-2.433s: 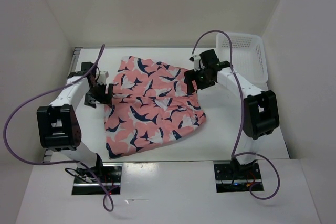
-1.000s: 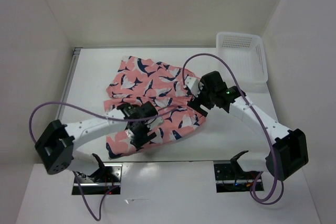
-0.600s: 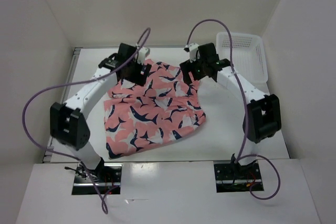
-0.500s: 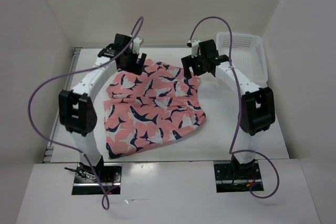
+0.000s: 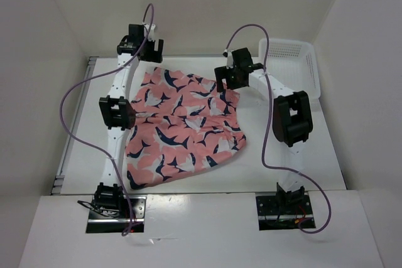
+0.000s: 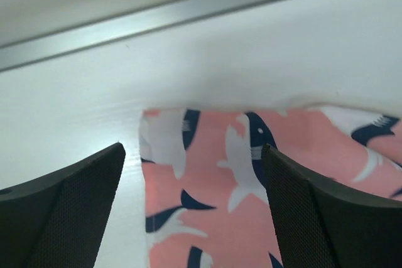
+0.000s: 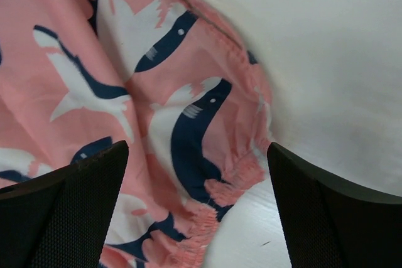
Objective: Fold and stack the shorts
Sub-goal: Fold the shorts
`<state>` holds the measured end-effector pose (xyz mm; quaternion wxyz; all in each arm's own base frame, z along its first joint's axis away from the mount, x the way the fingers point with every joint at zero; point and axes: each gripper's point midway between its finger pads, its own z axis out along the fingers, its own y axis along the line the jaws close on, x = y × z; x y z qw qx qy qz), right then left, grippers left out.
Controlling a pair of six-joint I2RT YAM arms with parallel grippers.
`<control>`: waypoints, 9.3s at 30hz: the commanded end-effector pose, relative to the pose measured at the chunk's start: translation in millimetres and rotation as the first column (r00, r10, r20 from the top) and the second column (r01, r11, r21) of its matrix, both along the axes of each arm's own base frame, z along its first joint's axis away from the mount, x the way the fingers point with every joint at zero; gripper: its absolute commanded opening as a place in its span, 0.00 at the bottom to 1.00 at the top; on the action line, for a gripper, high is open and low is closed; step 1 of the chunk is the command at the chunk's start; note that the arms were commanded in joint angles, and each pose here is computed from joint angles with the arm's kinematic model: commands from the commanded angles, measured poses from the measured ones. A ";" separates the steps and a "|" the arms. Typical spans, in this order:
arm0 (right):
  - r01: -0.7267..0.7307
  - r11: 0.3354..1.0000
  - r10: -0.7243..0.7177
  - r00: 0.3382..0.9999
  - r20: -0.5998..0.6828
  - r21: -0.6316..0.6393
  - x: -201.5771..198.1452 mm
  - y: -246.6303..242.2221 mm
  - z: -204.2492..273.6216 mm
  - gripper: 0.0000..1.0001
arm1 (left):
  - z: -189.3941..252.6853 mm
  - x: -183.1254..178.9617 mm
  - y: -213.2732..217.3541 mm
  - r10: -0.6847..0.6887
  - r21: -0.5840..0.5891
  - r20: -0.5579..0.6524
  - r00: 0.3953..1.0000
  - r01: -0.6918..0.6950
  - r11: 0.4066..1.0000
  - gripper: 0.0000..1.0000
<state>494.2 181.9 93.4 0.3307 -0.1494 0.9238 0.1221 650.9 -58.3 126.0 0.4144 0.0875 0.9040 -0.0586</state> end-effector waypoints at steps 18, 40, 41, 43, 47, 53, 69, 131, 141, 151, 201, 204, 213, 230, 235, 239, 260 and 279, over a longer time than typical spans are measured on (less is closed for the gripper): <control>0.129 0.991 -0.123 0.985 -0.119 0.046 33.2 -40.0 -38.0 0.97 | -92.7 -33.7 -22.2 -0.202 -0.260 -0.221 0.954 0.142 0.955 0.99; 0.057 0.998 -0.058 0.998 0.030 0.016 42.6 -25.3 24.2 0.00 | 8.0 2.2 -27.3 -0.160 -0.147 0.063 0.985 0.168 0.975 0.00; 0.034 0.999 -0.034 0.998 0.062 -0.002 43.6 -22.0 31.8 0.00 | 27.7 3.9 -18.7 -0.121 -0.113 0.093 0.988 0.132 0.985 0.00; 0.018 1.000 -0.015 0.991 0.135 -0.025 48.1 -25.6 58.2 0.00 | 51.5 5.8 -13.1 -0.096 -0.090 0.139 0.986 0.109 0.990 0.00; -0.021 0.995 0.044 0.973 0.228 -0.099 42.4 -32.2 93.0 0.00 | 101.4 -17.9 -24.8 -0.115 -0.088 0.162 0.980 0.130 0.988 0.00; -0.100 0.975 0.159 0.937 0.311 -0.197 10.0 -26.0 127.1 0.00 | 145.2 -43.9 -32.6 -0.092 -0.047 0.180 0.979 0.102 0.994 0.00; -0.205 0.896 0.363 0.850 0.383 -0.393 -84.1 -25.1 136.6 0.00 | 173.4 -122.4 -57.6 -0.114 0.008 0.045 0.992 0.114 0.993 0.00; -0.207 0.922 0.298 0.919 0.258 -0.326 -77.2 -15.2 74.3 0.00 | 114.9 -61.5 -129.8 -0.369 -0.188 0.146 0.918 0.392 0.900 0.00; -0.192 0.926 0.284 0.921 0.266 -0.324 -71.1 -14.1 74.5 0.00 | 122.6 -113.0 -129.5 -0.303 -0.092 0.008 0.953 0.302 0.949 0.00; -0.168 0.934 0.274 0.903 0.331 -0.316 -67.4 -17.4 88.9 0.00 | 32.4 -223.2 -32.9 0.016 0.288 -0.216 0.976 0.048 0.957 0.00; -0.786 0.075 0.959 0.224 -0.170 -0.614 -280.3 -33.2 3.7 0.65 | -14.5 -469.1 19.1 -0.048 0.248 -0.486 0.873 0.190 0.950 0.58; -0.735 0.085 0.967 0.223 -0.122 -0.673 -275.8 -29.2 13.7 0.81 | 3.9 -458.4 23.4 -0.031 0.273 -0.393 0.919 0.149 0.950 0.67; -0.669 0.469 0.871 0.458 0.178 -0.577 -255.1 6.2 68.4 0.86 | -11.0 -431.6 -8.2 -0.107 0.030 -0.597 0.795 0.156 0.987 0.49; -0.792 0.509 0.841 0.541 -0.001 -0.336 -276.3 23.7 21.0 0.85 | -64.9 -440.7 14.9 -0.001 0.141 -0.710 0.704 0.143 0.980 0.62; -0.781 0.501 0.837 0.547 -0.020 -0.373 -271.0 18.2 15.5 0.85 | -79.1 -435.7 19.3 0.024 0.172 -0.721 0.693 0.144 0.974 0.62; -0.782 0.493 0.838 0.544 -0.033 -0.382 -271.4 15.3 14.4 0.85 | -88.2 -438.5 24.3 0.046 0.197 -0.733 0.678 0.148 0.969 0.60; -0.805 0.367 0.837 0.504 -0.212 -0.466 -276.9 -11.3 -36.2 0.89 | -101.8 -440.4 31.8 0.089 0.262 -0.767 0.635 0.182 0.948 0.00; -0.758 0.374 0.808 0.549 -0.214 -0.534 -263.1 -18.9 -48.2 0.39 | 6.3 -485.4 21.5 -0.010 0.172 -0.701 0.714 0.183 0.968 0.00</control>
